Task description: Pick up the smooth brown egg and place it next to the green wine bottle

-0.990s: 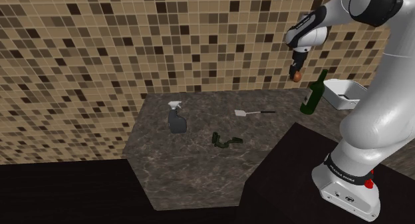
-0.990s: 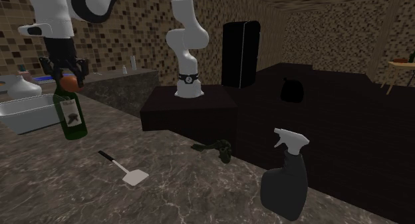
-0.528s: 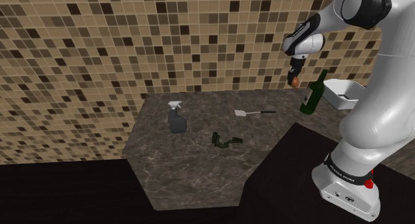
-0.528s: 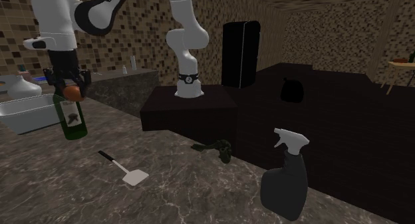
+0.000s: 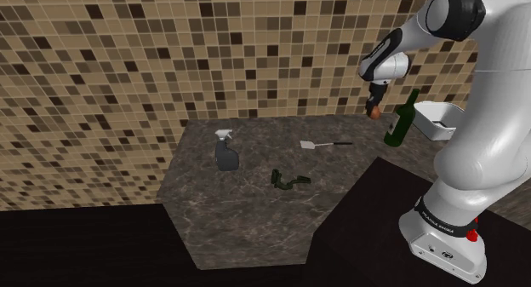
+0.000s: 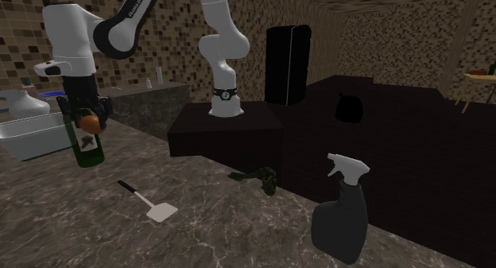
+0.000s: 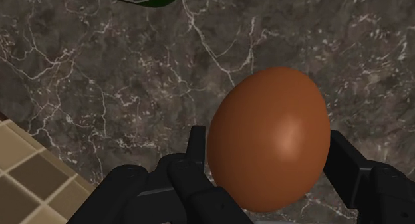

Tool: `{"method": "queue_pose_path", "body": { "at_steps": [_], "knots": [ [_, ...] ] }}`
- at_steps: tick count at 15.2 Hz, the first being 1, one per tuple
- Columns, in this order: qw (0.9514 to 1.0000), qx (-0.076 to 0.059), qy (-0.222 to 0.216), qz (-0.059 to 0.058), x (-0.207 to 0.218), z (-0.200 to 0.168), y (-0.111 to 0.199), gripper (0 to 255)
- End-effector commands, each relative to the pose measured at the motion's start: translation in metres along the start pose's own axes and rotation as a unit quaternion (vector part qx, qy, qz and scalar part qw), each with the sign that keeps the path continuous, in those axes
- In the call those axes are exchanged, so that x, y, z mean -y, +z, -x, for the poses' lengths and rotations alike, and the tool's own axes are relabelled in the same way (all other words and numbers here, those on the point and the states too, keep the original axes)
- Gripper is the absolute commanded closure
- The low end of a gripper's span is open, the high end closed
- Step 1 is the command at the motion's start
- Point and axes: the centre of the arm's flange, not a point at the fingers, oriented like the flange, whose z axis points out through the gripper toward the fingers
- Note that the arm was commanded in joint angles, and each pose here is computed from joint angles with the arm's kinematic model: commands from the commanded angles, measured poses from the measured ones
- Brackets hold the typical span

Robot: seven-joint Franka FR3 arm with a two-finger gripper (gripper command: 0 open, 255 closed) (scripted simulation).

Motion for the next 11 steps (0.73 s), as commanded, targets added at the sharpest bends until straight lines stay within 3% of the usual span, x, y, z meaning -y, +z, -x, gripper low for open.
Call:
{"method": "queue_pose_path", "body": {
  "at_steps": [1,11],
  "knots": [
    [1.0,0.0,0.0,0.0,0.001,-0.001,0.011,255],
    [1.0,0.0,0.0,0.0,0.005,-0.003,0.063,255]
  ]
}}
